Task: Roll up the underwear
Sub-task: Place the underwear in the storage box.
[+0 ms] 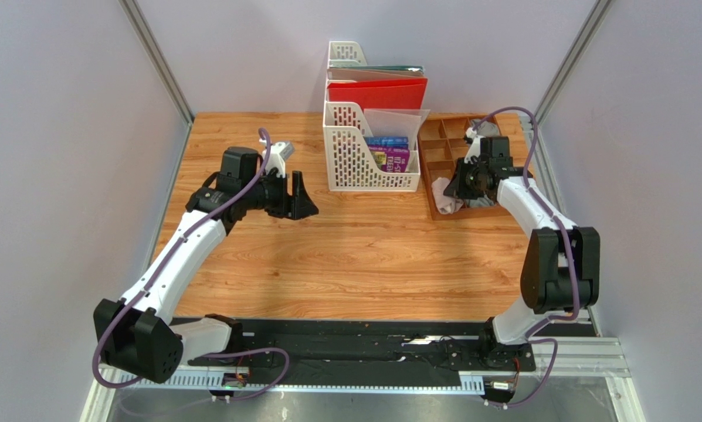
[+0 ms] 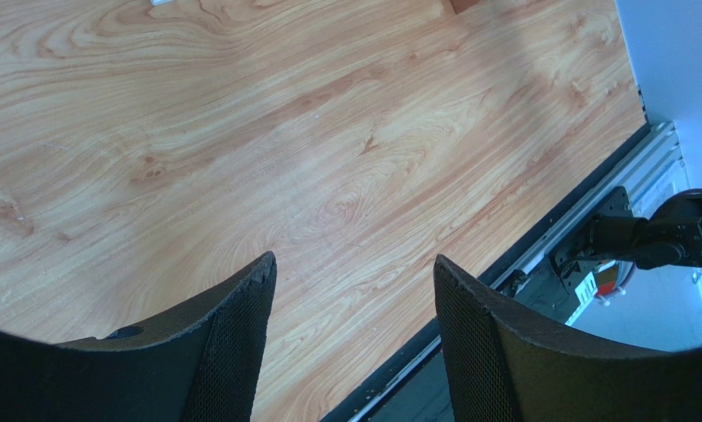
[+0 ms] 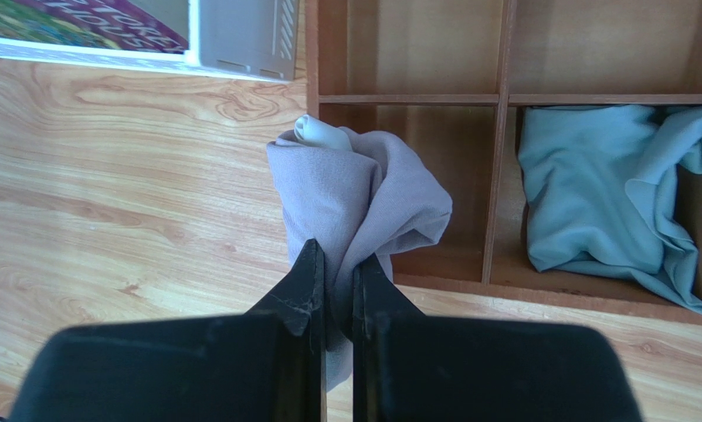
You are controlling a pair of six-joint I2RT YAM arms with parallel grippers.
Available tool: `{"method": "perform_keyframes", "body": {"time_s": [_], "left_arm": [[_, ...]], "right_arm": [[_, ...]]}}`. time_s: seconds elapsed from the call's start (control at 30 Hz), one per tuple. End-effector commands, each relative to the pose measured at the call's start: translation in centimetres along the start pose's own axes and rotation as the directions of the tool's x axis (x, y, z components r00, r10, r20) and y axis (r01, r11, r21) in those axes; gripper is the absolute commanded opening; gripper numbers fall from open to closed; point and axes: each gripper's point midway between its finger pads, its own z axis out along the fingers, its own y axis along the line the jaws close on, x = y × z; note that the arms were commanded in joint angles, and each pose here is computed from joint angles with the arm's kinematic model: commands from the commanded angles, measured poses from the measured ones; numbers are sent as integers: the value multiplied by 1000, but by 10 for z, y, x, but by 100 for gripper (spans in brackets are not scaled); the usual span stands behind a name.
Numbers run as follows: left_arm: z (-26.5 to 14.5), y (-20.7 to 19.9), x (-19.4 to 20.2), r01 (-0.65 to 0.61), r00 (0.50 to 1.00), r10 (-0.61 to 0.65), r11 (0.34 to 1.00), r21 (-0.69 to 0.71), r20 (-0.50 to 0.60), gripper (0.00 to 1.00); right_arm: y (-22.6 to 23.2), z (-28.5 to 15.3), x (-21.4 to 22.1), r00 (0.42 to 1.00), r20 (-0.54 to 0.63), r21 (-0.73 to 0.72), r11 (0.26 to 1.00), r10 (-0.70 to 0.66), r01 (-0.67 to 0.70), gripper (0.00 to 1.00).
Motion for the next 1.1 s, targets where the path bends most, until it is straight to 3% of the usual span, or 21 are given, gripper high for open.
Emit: {"method": "perform_keyframes", "body": {"time_s": [0.0,0.4,0.73,1.07], "left_arm": [[-4,-1,-10,-31,998,31,999,6,48,71],[-5,1,-11,-29,998,29,1000,6,55,70],[-6,2,-12,-27,998,27,1000,6,60,70],[-7,2,-13,-25,998,24,1000,13,64,70]], "right_arm": [[-4,10,-24,998,63,6,1000,-27,27,0],[-30,31,-25,998,58,120,993,-25,17,0],[-37,58,-11,1000,16,102,995,-3,1,0],[-63,72,9,999,-31,228,973,-16,23,0]]}}
